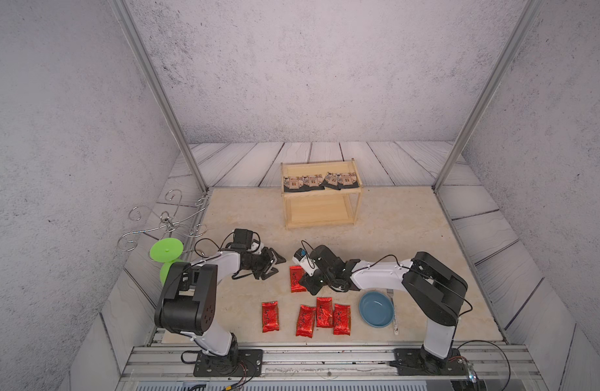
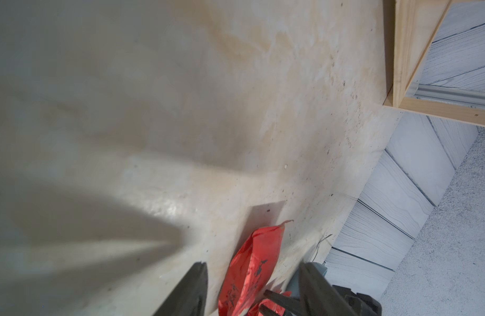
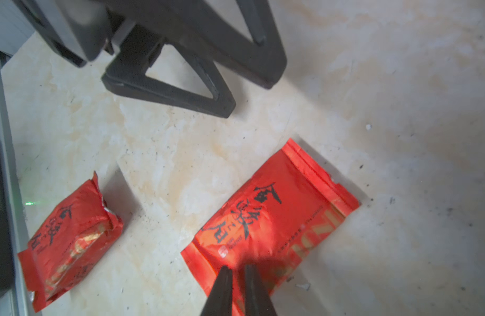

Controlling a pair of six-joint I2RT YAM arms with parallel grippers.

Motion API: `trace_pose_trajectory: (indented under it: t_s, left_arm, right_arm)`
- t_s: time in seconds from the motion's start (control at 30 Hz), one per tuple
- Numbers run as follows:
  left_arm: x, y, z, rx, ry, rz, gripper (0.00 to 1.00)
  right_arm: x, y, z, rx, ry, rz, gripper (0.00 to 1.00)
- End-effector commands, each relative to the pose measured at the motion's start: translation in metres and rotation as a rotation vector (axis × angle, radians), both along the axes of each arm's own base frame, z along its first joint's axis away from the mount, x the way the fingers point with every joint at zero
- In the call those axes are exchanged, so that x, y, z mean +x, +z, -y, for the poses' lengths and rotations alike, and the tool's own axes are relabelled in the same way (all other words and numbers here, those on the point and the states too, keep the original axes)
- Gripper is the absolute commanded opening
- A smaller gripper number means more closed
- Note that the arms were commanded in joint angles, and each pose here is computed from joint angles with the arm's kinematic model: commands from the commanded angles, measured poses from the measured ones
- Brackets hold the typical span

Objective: Place the tea bags on the shelf by color
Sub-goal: Move the tea bag to the center of the board, then pick up the tea bag from the center of the board.

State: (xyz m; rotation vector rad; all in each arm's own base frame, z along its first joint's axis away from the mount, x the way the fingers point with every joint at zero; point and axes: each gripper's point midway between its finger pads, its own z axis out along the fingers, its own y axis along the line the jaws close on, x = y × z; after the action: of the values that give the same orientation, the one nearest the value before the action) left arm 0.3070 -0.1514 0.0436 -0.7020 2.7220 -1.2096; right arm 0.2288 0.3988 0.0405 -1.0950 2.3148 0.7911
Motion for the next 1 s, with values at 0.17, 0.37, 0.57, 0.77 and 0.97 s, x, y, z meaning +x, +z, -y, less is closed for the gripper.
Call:
trace_pose_trajectory:
  t_s: [0.17, 0.37, 0.57, 0.77, 0.97]
  left_arm:
    - [0.006, -0.004, 0.011, 0.0, -0.019, 0.003, 0.59]
    - [0.0, -0.009, 0.024, -0.003, -0.058, 0.01, 0.59]
    - [0.001, -0.005, 0.031, -0.039, -0.071, 0.05, 0.62]
    - [-0.007, -0.008, 0.038, -0.033, -0.102, 0.058, 0.6]
    - [-0.009, -0.013, 0.035, -0.018, -0.1, 0.043, 0.41]
  right_arm:
    - [-0.009, -0.012, 0.004, -0.007, 0.005, -0.04, 0.14]
    - [-0.005, -0.014, 0.004, -0.016, -0.003, -0.036, 0.14]
    - [-0.002, -0.022, 0.008, -0.027, -0.014, -0.053, 0.14]
    - [0.0, -0.024, 0.011, -0.029, -0.02, -0.064, 0.14]
    - [0.001, -0.025, 0.013, -0.029, -0.025, -0.07, 0.14]
